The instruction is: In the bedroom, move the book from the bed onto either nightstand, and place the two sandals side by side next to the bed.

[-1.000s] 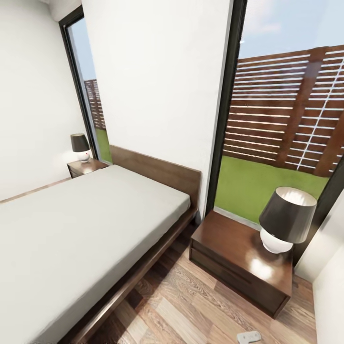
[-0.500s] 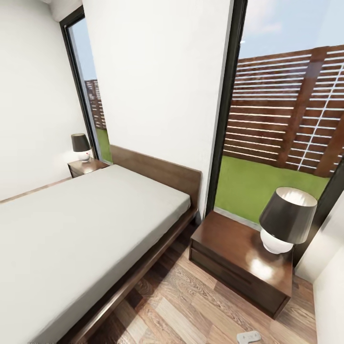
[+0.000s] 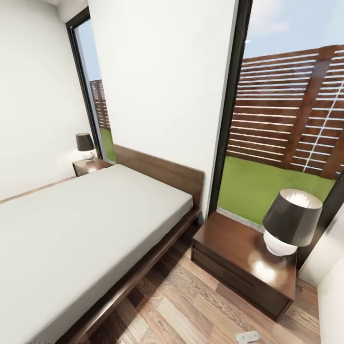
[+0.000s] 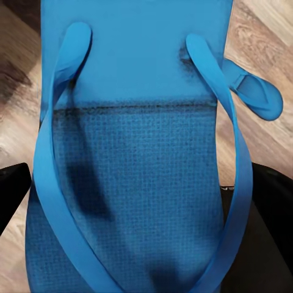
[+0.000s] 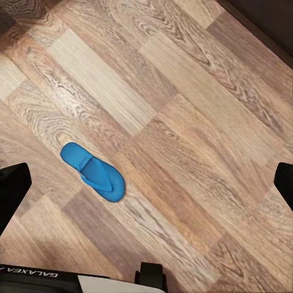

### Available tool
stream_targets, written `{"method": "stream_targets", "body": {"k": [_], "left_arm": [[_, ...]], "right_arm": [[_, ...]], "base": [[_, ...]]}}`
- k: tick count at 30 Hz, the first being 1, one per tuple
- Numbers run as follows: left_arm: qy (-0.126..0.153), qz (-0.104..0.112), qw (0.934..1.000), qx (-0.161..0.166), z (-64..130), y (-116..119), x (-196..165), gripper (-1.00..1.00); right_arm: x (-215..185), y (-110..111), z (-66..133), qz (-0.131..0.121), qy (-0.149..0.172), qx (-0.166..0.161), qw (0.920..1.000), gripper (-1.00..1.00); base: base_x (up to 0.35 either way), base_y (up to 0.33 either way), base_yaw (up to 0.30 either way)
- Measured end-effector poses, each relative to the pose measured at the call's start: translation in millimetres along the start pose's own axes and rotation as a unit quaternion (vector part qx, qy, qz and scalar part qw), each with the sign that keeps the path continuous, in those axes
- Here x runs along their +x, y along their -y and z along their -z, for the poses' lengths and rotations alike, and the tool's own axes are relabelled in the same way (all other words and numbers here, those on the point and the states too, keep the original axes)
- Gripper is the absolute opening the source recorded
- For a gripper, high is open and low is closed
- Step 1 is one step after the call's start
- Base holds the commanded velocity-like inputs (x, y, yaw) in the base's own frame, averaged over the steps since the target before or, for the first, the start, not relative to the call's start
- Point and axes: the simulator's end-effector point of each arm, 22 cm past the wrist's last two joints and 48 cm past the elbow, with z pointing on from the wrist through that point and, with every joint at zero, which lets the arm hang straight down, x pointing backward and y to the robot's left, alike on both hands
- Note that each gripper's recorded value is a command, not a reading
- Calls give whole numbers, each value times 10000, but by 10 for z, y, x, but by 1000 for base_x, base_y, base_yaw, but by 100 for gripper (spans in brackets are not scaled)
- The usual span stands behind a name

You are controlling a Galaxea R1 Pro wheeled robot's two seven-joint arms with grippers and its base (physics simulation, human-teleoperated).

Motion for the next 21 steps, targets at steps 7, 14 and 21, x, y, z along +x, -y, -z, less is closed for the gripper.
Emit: {"method": "stream_targets", "body": {"k": [7, 14, 21], "left_arm": [[19, 1, 10000, -6, 0, -2, -7, -100], [20, 2, 10000, -7, 0, -3, -8, -100], [21, 0, 10000, -13, 0, -5, -8, -100]], "right_arm": [[-1, 0, 0, 1, 1, 0, 10000, 100], [0, -1, 0, 0, 0, -1, 10000, 100], [0, -1, 0, 1, 2, -1, 10000, 100]], "base": [[0, -1, 197], [0, 0, 40], [0, 0, 62]]}}
